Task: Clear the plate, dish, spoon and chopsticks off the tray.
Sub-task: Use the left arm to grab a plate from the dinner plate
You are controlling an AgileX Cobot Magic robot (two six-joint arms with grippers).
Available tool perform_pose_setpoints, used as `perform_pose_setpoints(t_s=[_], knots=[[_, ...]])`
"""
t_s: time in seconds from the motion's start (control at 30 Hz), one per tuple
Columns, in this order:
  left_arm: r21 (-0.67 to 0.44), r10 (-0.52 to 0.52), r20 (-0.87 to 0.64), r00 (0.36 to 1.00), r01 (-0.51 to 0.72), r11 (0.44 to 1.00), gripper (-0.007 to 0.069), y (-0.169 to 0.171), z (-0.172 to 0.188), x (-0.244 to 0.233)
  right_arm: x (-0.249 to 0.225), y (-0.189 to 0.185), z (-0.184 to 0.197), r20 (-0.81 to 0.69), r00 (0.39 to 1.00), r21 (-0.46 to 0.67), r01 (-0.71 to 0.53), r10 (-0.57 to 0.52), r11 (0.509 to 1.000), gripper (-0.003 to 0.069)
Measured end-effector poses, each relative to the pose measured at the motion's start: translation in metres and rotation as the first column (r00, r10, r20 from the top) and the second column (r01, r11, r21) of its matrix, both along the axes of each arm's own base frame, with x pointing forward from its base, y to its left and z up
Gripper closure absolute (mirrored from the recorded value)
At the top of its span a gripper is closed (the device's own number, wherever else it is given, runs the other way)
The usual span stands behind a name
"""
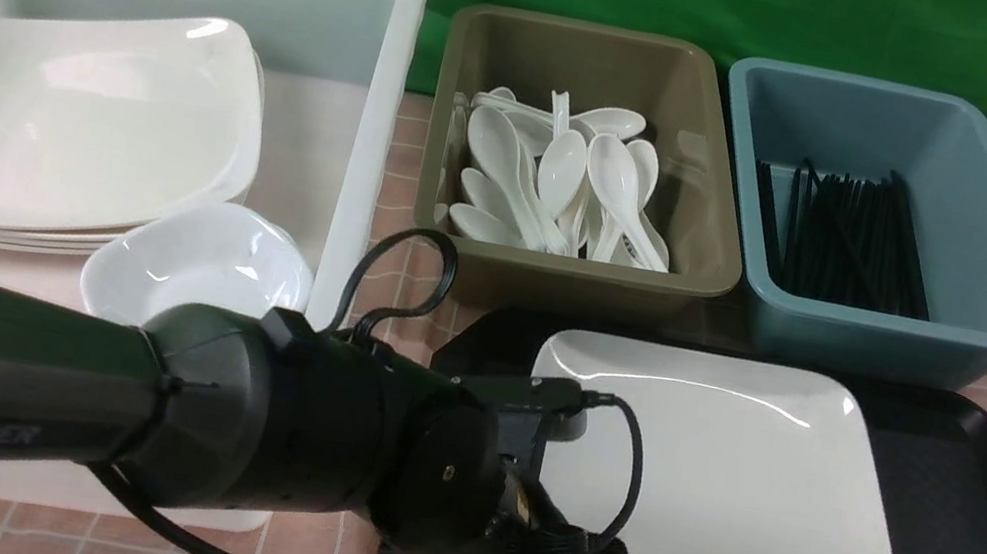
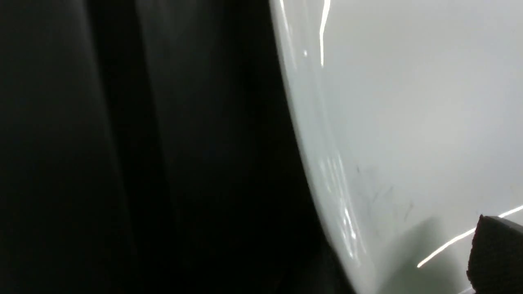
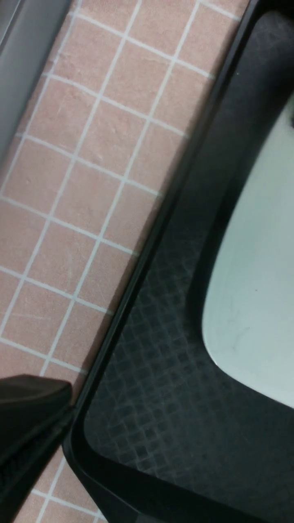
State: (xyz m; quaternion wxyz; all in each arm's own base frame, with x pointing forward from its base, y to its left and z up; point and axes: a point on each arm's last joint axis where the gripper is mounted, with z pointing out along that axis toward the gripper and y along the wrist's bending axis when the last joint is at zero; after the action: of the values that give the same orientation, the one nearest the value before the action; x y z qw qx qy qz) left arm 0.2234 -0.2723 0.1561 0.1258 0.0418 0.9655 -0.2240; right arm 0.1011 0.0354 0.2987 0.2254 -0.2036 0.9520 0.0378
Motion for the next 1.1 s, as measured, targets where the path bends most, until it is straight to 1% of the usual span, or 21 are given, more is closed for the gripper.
perform_pose_setpoints(t_s=[0.13, 0.3, 0.43, 0.47, 0.6, 0.7, 0.77, 0.83, 0.97, 1.03, 1.1], knots=[[0.033, -0.038, 0.055, 0.998, 0.036, 0.999, 0.0172, 0.002, 0.0, 0.003, 0.0, 0.0, 0.0, 0.0, 1.0, 0.0, 0.0, 0.0, 1.0, 0.0629], [0.05, -0.038, 0.126, 0.991, 0.032, 0.998, 0.0175, 0.003, 0.0, 0.009, 0.0, 0.0, 0.0, 0.0, 1.0, 0.001, 0.0, 0.0, 1.0, 0.0629], [0.021, 0.002, 0.138, 0.99, -0.005, 1.0, 0.0175, 0.0, -0.004, 0.013, 0.0, 0.0, 0.0, 0.0, 1.0, 0.001, 0.001, -0.001, 1.0, 0.0629], [-0.007, 0.036, 0.129, 0.991, -0.036, 0.999, 0.0176, -0.002, -0.006, 0.014, 0.0, 0.0, 0.0, 0.0, 1.0, 0.001, 0.001, -0.001, 1.0, 0.0629], [-0.062, 0.115, 0.087, 0.99, -0.11, 0.992, 0.0179, -0.005, -0.01, 0.016, 0.0, 0.0, 0.0, 0.0, 1.0, 0.001, 0.001, -0.001, 1.0, 0.0629], [-0.08, 0.141, 0.074, 0.987, -0.136, 0.988, 0.0193, -0.006, -0.011, 0.016, 0.0, 0.0, 0.0, 0.0, 1.0, 0.001, 0.001, -0.001, 1.0, 0.0629], [-0.092, 0.162, 0.061, 0.985, -0.156, 0.983, 0.0233, -0.007, -0.012, 0.016, 0.0, 0.0, 0.0, -0.004, 1.0, 0.0, 0.001, -0.001, 1.0, 0.0629], [-0.1, 0.179, 0.048, 0.983, -0.174, 0.98, 0.0294, -0.007, -0.013, 0.016, 0.0, 0.0, 0.0, -0.004, 1.0, 0.0, 0.001, -0.001, 1.0, 0.0629], [-0.12, 0.225, 0.015, 0.974, -0.221, 0.968, 0.0454, -0.008, -0.015, 0.017, -0.001, 0.0, 0.0, -0.007, 1.0, -0.001, 0.001, -0.001, 1.0, 0.0629], [-0.132, 0.249, 0.0, 0.969, -0.247, 0.96, 0.0508, -0.009, -0.015, 0.017, -0.001, 0.0, 0.0, -0.007, 1.0, -0.001, 0.001, -0.001, 1.0, 0.0629], [-0.149, 0.282, -0.021, 0.959, -0.282, 0.948, 0.0547, -0.009, -0.016, 0.017, -0.001, 0.0, 0.0, -0.007, 1.0, -0.001, 0.001, -0.001, 1.0, 0.0629]])
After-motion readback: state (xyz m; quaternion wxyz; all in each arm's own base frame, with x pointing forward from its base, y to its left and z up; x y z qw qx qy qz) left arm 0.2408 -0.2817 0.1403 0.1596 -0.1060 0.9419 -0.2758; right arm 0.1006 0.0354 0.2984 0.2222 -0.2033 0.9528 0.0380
